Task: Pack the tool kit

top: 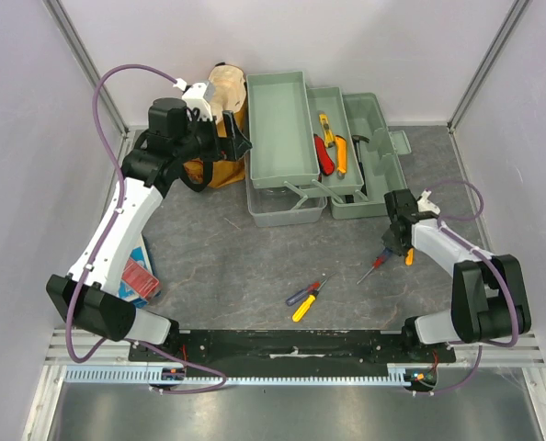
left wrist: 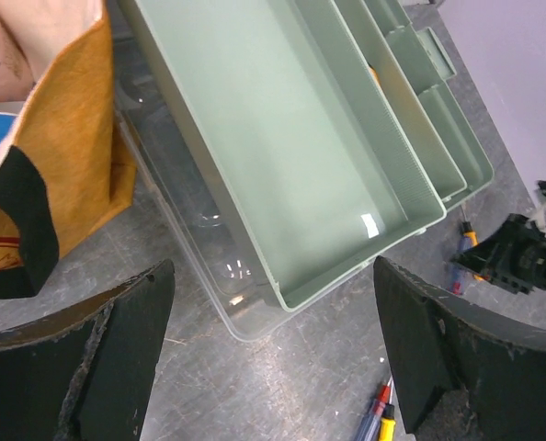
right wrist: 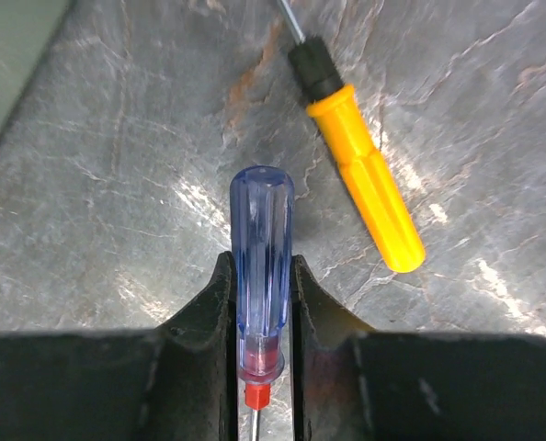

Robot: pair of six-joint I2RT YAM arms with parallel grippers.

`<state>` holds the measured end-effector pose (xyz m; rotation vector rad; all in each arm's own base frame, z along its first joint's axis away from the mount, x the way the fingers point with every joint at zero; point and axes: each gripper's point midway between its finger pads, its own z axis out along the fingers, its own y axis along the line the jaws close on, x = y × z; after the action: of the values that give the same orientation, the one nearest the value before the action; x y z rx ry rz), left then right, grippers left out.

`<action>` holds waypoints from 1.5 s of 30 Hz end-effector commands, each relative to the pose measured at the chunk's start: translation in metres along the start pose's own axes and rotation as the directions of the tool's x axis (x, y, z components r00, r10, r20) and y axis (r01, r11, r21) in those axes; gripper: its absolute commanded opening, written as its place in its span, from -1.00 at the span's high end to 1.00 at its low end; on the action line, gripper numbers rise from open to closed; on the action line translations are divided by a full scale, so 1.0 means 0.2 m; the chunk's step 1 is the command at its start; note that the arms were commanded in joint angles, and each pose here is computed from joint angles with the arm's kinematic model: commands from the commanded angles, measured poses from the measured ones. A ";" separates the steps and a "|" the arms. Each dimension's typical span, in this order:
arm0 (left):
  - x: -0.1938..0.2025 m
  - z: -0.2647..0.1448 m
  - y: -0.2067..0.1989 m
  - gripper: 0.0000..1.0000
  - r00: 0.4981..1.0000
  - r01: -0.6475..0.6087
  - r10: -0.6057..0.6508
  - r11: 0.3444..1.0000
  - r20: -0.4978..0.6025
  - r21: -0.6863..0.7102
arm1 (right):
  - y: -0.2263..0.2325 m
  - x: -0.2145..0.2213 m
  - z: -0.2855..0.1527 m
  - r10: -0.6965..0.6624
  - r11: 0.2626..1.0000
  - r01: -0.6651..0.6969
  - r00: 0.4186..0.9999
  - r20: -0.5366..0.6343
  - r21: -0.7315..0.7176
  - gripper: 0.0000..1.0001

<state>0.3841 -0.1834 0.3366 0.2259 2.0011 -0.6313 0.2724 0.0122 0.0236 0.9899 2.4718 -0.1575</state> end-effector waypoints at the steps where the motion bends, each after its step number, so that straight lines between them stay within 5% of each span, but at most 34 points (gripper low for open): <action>1: -0.10 -0.08 0.01 -0.86 0.997 -0.018 0.021 0.999 0.078 -0.036 | 0.04 -0.31 -0.18 0.058 0.998 -0.057 0.977 0.204 -0.011 0.87; 5: -0.11 -0.09 0.00 -0.86 0.996 -0.017 0.020 0.999 0.086 -0.036 | 0.10 -0.59 -0.42 0.064 0.998 -0.052 0.933 0.355 -0.043 0.88; 11: -0.12 -0.11 0.00 -0.86 0.995 -0.020 0.024 0.999 0.097 -0.046 | 0.42 -0.92 -0.83 0.083 0.950 0.070 0.883 0.462 -0.304 0.84; 16: -0.13 -0.12 -0.01 -0.86 0.995 -0.027 0.030 0.999 0.100 -0.033 | 0.89 -1.02 -1.20 0.146 0.720 0.235 0.869 0.473 -0.653 0.82; 23: -0.10 -0.12 -0.10 -0.86 0.996 -0.061 0.055 0.996 0.076 0.067 | 1.46 -0.99 -1.62 0.222 0.447 0.373 0.834 0.505 -0.813 0.78; 34: -0.01 -0.13 0.03 -0.97 1.000 -0.015 0.016 0.998 0.019 -0.066 | 1.97 -0.75 -1.42 0.108 0.417 0.460 0.831 0.545 -0.784 0.74; 38: 0.03 -0.13 0.02 -0.80 1.000 -0.025 0.025 0.999 0.003 -0.041 | 2.04 -0.65 -1.29 0.039 0.424 0.489 0.831 0.555 -0.762 0.67; 45: 0.11 -0.12 -0.04 -0.68 0.998 -0.031 0.033 0.998 -0.050 0.046 | 2.11 -0.56 -1.12 -0.054 0.445 0.508 0.837 0.544 -0.738 0.04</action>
<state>0.3639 -0.1753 0.3251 0.2184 2.0541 -0.6163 0.5331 0.3075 0.2785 0.0641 1.8697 0.6610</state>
